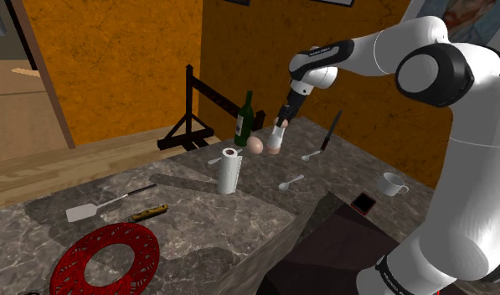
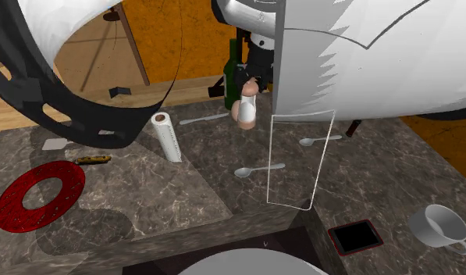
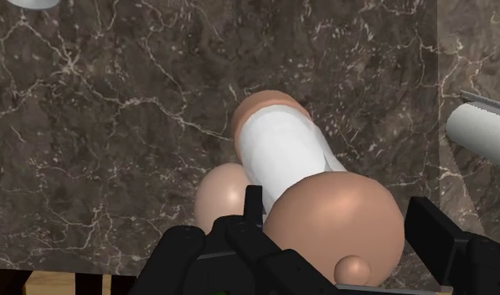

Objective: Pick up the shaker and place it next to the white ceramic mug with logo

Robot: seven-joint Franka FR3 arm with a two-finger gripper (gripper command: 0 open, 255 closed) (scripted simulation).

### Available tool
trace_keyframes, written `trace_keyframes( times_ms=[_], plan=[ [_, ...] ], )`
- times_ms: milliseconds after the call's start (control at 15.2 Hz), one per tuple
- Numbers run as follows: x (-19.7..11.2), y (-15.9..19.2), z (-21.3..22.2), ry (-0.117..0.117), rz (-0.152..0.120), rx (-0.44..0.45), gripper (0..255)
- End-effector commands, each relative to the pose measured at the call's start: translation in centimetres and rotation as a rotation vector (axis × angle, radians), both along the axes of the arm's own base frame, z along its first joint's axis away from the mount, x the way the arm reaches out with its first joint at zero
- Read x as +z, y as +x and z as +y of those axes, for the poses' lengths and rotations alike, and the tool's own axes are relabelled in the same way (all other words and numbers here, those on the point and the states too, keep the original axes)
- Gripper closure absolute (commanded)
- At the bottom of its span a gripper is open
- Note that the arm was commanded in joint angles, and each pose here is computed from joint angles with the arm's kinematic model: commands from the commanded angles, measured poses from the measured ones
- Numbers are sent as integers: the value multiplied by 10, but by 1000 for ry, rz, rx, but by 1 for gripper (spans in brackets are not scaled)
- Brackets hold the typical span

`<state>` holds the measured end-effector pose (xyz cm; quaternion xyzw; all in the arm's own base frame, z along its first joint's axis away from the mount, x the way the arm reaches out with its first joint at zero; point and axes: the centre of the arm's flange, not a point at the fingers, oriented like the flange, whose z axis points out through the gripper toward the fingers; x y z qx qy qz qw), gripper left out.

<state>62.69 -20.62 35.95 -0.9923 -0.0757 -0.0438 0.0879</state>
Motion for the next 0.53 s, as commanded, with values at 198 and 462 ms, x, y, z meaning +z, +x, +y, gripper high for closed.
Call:
trace_keyframes(
  times_ms=[198,462],
  plan=[
    [27,0,0,0,0,0,255],
    [48,0,0,0,0,0,255]
  ],
)
